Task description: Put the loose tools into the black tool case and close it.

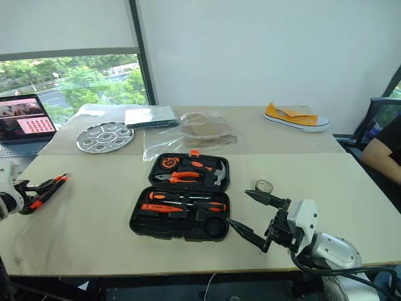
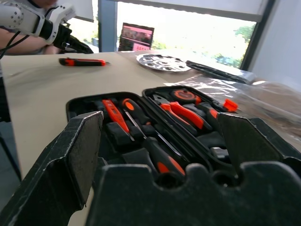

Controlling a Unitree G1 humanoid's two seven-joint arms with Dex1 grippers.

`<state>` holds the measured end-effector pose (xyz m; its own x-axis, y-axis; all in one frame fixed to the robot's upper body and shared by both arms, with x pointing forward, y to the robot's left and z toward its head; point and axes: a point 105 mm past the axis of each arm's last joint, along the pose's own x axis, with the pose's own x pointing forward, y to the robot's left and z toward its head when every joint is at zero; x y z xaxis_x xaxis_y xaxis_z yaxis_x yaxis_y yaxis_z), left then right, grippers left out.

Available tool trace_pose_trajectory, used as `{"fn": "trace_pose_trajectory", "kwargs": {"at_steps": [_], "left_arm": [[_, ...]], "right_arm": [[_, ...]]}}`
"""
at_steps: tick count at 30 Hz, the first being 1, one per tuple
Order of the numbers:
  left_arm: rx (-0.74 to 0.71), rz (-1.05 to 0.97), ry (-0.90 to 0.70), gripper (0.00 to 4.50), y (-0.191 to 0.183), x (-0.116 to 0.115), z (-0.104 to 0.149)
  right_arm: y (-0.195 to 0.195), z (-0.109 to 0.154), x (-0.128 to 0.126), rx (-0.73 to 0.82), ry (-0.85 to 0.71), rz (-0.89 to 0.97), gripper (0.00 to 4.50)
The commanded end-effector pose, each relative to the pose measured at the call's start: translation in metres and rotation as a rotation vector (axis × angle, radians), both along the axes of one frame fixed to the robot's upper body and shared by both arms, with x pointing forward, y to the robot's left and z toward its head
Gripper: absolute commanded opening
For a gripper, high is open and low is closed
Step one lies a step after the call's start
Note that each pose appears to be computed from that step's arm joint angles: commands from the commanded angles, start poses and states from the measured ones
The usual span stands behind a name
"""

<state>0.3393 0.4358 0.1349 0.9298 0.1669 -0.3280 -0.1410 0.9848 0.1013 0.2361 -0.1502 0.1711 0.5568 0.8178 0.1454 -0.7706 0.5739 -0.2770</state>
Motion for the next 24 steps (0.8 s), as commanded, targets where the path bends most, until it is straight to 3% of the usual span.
{"fn": "trace_pose_trajectory", "kwargs": {"at_steps": [1,4,8,11,16,17,19,24], "left_arm": [[0.011,0.004,0.068,4.39,0.001,0.002,-0.008],[0.005,0.032,0.107,4.39,-0.002,0.006,-0.017],[-0.07,0.096,0.186,4.39,0.002,-0.005,-0.035],[-0.111,0.084,0.201,3.69,-0.001,-0.007,-0.04],[-0.155,0.031,0.214,1.88,-0.005,-0.011,-0.042],[-0.148,0.009,0.192,1.59,-0.005,-0.011,-0.039],[-0.155,-0.084,0.087,1.57,-0.011,-0.006,-0.024],[-0.169,-0.592,-0.239,1.57,-0.067,-0.001,0.037]], "right_arm": [[-0.004,0.011,-0.008,-0.012,-0.052,-0.038,4.5],[-0.008,0.012,-0.01,-0.021,-0.054,-0.066,4.5],[-0.012,0.014,-0.014,-0.025,-0.056,-0.096,4.5],[-0.013,0.013,-0.015,-0.028,-0.054,-0.105,4.5],[-0.014,0.013,-0.016,-0.028,-0.053,-0.112,4.5],[-0.014,0.012,-0.016,-0.027,-0.052,-0.11,4.5],[-0.013,0.012,-0.014,-0.026,-0.051,-0.104,4.5],[-0.015,0.011,-0.013,-0.033,-0.044,-0.097,4.5]]}}
